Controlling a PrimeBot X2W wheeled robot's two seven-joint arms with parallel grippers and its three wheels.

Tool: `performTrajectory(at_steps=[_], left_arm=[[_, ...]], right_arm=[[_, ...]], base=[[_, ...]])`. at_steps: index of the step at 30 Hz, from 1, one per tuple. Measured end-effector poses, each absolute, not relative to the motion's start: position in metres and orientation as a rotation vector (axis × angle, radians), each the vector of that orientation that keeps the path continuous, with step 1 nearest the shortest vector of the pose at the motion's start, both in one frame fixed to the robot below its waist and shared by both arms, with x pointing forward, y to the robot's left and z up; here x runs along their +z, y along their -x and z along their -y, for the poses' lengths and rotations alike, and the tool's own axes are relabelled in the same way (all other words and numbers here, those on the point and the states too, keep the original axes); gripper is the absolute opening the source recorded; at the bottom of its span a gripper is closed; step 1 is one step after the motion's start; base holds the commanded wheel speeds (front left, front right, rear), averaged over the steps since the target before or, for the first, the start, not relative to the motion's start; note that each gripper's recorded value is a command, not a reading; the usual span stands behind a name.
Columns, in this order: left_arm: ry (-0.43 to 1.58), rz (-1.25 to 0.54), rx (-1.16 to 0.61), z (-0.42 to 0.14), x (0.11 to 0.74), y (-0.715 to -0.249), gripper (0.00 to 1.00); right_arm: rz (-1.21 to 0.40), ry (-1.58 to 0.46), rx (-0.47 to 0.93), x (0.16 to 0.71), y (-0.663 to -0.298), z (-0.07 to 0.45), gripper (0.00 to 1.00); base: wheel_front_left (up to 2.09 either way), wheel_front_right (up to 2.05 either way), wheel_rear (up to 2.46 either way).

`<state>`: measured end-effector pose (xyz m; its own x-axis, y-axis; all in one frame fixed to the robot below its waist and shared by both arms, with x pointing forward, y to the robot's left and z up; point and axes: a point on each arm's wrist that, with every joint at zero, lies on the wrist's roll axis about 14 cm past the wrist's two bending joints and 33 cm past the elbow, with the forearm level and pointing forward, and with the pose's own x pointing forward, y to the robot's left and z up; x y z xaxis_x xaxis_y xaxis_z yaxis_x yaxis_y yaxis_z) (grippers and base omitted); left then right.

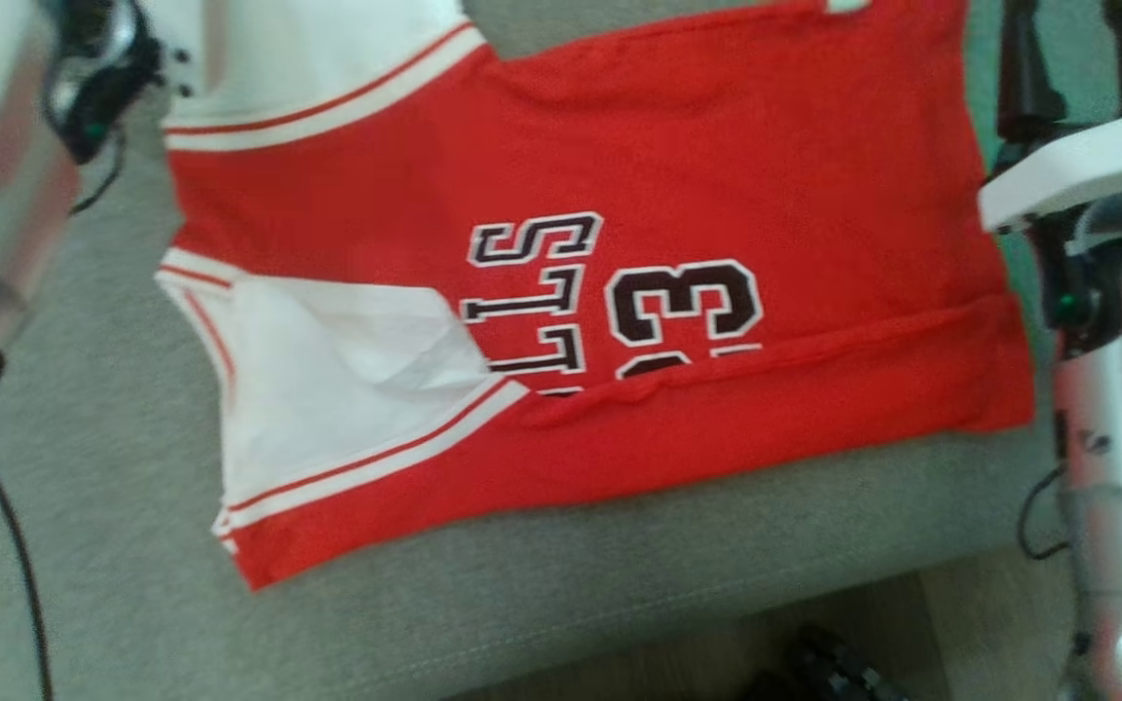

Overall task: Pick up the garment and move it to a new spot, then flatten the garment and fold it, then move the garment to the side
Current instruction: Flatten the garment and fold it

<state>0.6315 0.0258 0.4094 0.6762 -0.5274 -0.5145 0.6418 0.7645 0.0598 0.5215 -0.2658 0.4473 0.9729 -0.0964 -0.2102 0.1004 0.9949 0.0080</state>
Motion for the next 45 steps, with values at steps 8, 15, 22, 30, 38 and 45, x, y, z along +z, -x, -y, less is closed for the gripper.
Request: performTrajectory(at_steps=[8, 15, 22, 30, 38, 45], left_arm=[[-0.238, -0.354, -0.692, -0.035, 0.447, -0.607, 0.00], [-0.244, -0.324, -0.707, -0.041, 0.456, -0.583, 0.00], [-0.239, -0.310, -0.706, -0.044, 0.459, -0.574, 0.00], [-0.244, -0.317, -0.701, -0.047, 0.456, -0.576, 0.00], [-0.235, -0.309, -0.656, -0.055, 0.454, -0.583, 0.00], [-0.218, -0.283, -0.578, -0.072, 0.447, -0.601, 0.00]], right_arm=[[-0.407, -0.043, -0.086, 0.413, -0.529, 0.270, 1.00], [-0.549, -0.005, -0.067, 0.390, -0.539, 0.272, 1.00], [-0.664, 0.050, -0.043, 0.367, -0.542, 0.270, 1.00], [-0.702, 0.090, -0.019, 0.361, -0.548, 0.268, 0.36], [-0.660, 0.077, -0.025, 0.365, -0.555, 0.272, 0.00], [-0.528, 0.058, -0.039, 0.389, -0.587, 0.274, 0.00]], base=[[0.00, 0.00, 0.00], [0.00, 0.00, 0.00], [0.00, 0.00, 0.00], [0.00, 0.00, 0.00], [0.00, 0.00, 0.00], [0.00, 0.00, 0.00]])
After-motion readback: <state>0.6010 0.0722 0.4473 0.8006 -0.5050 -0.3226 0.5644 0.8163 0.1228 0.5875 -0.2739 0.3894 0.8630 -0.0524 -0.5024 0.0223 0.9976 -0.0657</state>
